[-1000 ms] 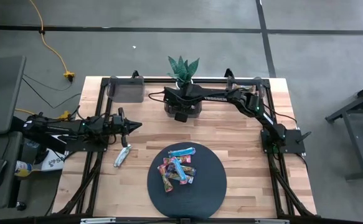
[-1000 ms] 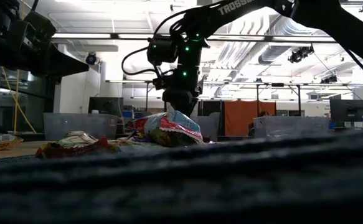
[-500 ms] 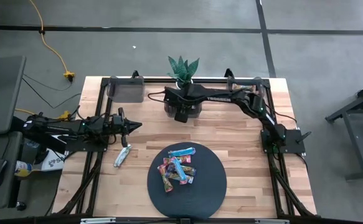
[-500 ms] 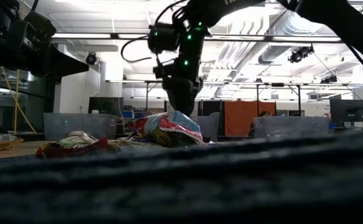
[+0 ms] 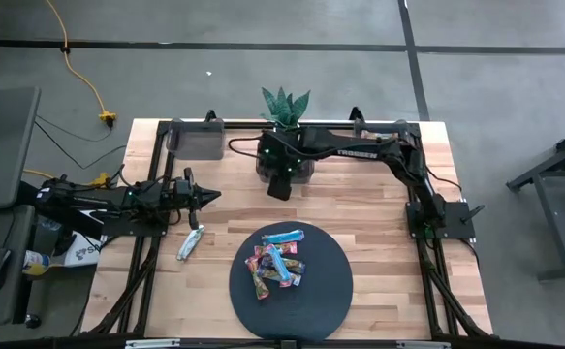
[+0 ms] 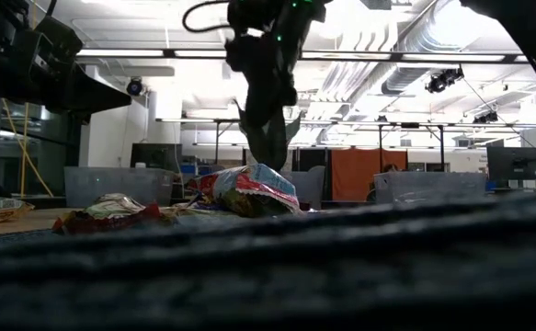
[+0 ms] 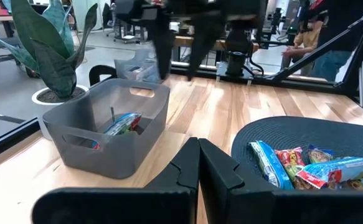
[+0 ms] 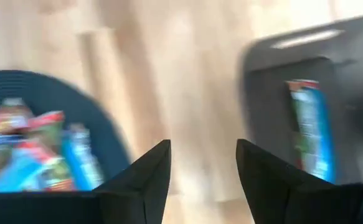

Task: Pick and place Granola Bars by type
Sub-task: Put the red granola bar into the middle black bin

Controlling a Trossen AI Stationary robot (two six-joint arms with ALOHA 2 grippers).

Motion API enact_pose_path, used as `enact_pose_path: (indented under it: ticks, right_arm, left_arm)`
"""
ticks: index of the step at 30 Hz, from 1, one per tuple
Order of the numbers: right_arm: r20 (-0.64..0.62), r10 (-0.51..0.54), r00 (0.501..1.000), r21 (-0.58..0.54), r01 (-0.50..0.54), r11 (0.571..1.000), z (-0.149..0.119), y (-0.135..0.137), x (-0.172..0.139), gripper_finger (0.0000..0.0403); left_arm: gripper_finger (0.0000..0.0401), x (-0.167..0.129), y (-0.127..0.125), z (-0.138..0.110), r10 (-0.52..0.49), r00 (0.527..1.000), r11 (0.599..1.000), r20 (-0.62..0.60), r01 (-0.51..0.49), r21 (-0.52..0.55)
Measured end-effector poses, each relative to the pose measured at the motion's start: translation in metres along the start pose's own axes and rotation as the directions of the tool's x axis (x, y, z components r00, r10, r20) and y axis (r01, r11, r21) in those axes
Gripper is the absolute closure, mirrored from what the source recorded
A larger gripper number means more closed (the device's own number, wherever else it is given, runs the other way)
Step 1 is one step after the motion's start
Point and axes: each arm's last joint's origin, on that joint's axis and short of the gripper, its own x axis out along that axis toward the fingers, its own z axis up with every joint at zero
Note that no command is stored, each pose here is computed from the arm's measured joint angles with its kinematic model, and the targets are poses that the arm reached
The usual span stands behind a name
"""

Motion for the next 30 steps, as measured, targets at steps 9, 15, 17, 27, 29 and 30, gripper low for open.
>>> enact_pose_path:
  ticks: [9,15,17,27,29,30]
  right_arm:
    - [-0.055,0.344,0.937,-0.101,-0.348,0.932,-0.006,0.053,0.0,0.0237]
    - [-0.102,0.414,0.904,-0.2,-0.426,0.882,-0.015,0.09,0.001,0.0237]
    - [-0.112,0.404,0.908,-0.229,-0.419,0.879,-0.019,0.102,0.002,0.0237]
    - [-0.123,0.236,0.964,-0.325,-0.263,0.908,-0.04,0.156,0.008,0.0237]
    - [-0.133,0.222,0.966,-0.314,-0.253,0.915,-0.044,0.162,0.012,0.0237]
    - [-0.14,0.212,0.967,-0.306,-0.246,0.919,-0.045,0.165,0.015,0.0237]
  left_arm:
    - [0.04,0.0,0.0,0.0,0.0,1.0,1.0,0.001,0.0,0.0]
    - [0.04,0.0,0.0,0.0,0.0,1.0,1.0,0.0,0.0,0.0]
    - [0.04,0.0,0.0,0.0,0.0,1.0,1.0,0.0,0.0,0.0]
    - [0.04,0.0,0.0,0.0,0.0,1.0,1.0,0.0,0.0,0.0]
    - [0.04,0.0,0.0,0.0,0.0,1.0,1.0,0.0,0.0,0.0]
    - [0.04,0.0,0.0,0.0,0.0,1.0,1.0,0.0,0.0,0.0]
